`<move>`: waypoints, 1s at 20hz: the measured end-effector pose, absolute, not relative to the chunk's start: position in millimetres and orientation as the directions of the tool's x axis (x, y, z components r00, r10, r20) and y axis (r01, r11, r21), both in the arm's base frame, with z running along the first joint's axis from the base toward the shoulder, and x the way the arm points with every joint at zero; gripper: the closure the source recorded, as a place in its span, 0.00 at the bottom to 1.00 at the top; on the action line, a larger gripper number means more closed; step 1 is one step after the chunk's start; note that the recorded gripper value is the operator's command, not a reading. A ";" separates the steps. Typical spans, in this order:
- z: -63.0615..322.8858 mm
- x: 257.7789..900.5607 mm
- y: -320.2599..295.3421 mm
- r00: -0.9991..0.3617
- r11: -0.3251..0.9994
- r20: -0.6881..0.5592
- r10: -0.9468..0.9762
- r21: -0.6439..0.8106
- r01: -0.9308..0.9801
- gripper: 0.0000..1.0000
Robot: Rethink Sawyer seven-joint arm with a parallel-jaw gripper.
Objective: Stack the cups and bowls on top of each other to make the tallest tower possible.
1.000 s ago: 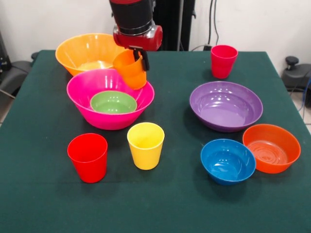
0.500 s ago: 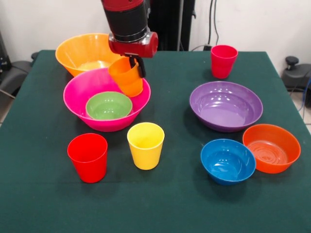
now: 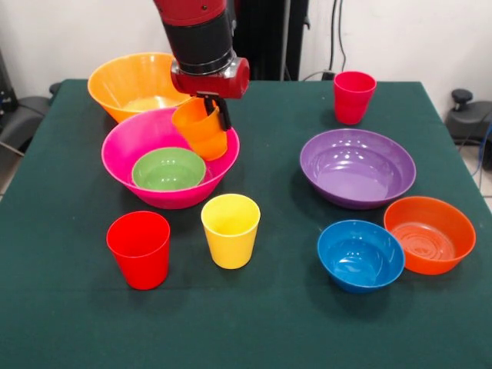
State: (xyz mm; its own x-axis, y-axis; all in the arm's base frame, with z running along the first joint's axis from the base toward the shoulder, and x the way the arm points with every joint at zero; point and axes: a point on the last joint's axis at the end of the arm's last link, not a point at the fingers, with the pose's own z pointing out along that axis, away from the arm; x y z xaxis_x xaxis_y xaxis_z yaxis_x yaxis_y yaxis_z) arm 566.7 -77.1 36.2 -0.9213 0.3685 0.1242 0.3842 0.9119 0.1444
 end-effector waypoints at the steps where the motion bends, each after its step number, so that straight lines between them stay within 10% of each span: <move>1: 36.9 567.4 -77.4 -0.921 0.912 0.124 0.369 0.146 0.384 1.00; 20: 89.4 596.1 -88.9 -0.926 0.926 0.163 0.339 0.117 0.360 1.00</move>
